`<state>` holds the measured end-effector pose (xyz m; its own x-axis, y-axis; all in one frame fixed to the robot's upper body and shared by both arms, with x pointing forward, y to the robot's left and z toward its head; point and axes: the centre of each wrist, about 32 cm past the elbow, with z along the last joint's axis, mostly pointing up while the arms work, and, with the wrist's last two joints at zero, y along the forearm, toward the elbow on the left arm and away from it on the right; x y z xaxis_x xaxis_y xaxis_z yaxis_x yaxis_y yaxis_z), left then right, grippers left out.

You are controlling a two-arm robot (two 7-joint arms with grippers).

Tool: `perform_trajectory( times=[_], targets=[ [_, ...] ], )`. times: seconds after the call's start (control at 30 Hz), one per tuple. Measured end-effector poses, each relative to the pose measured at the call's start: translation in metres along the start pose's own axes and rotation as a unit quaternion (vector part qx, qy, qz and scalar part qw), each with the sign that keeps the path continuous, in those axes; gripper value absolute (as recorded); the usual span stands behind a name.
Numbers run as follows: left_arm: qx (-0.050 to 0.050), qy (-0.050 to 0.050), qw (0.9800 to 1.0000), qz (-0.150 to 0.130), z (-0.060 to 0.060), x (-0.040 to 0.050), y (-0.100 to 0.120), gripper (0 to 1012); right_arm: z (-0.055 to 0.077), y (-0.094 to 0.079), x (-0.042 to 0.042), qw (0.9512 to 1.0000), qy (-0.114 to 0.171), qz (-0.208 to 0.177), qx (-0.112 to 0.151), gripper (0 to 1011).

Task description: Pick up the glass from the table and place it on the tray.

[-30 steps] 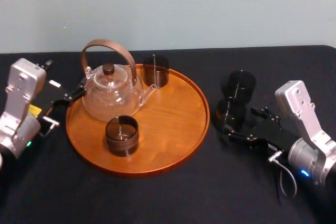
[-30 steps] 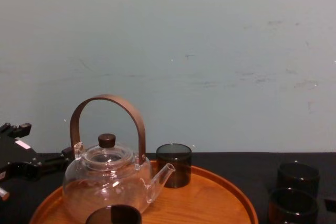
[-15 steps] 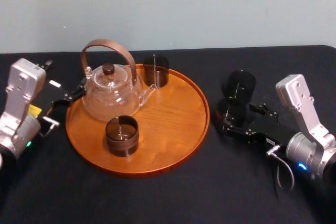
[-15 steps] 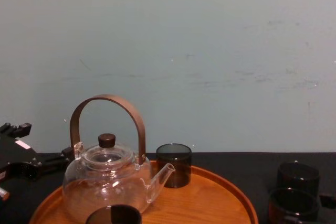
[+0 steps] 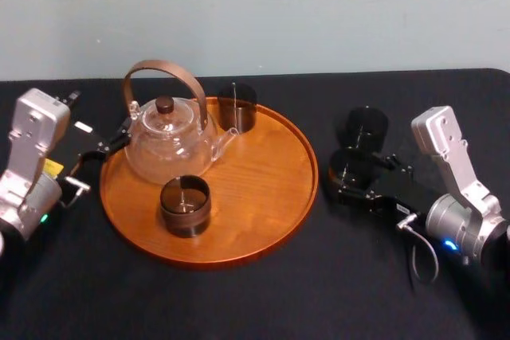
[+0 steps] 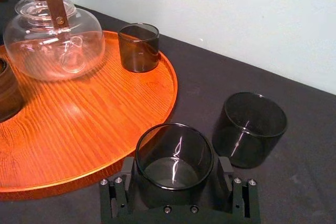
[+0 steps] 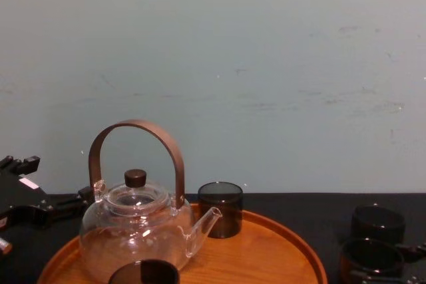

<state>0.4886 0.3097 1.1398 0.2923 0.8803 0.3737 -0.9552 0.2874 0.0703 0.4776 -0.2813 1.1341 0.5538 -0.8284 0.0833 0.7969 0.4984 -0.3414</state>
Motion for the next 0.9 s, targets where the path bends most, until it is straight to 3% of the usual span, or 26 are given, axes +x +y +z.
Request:
perform_trajectory(
  times=[0.9],
  targets=[
    [0.000, 0.000, 1.0000, 0.000, 0.000, 0.0000, 0.000, 1001, 0.005, 0.014, 0.0013, 0.9996, 0.020, 0.012, -0.019, 1002]
  ],
)
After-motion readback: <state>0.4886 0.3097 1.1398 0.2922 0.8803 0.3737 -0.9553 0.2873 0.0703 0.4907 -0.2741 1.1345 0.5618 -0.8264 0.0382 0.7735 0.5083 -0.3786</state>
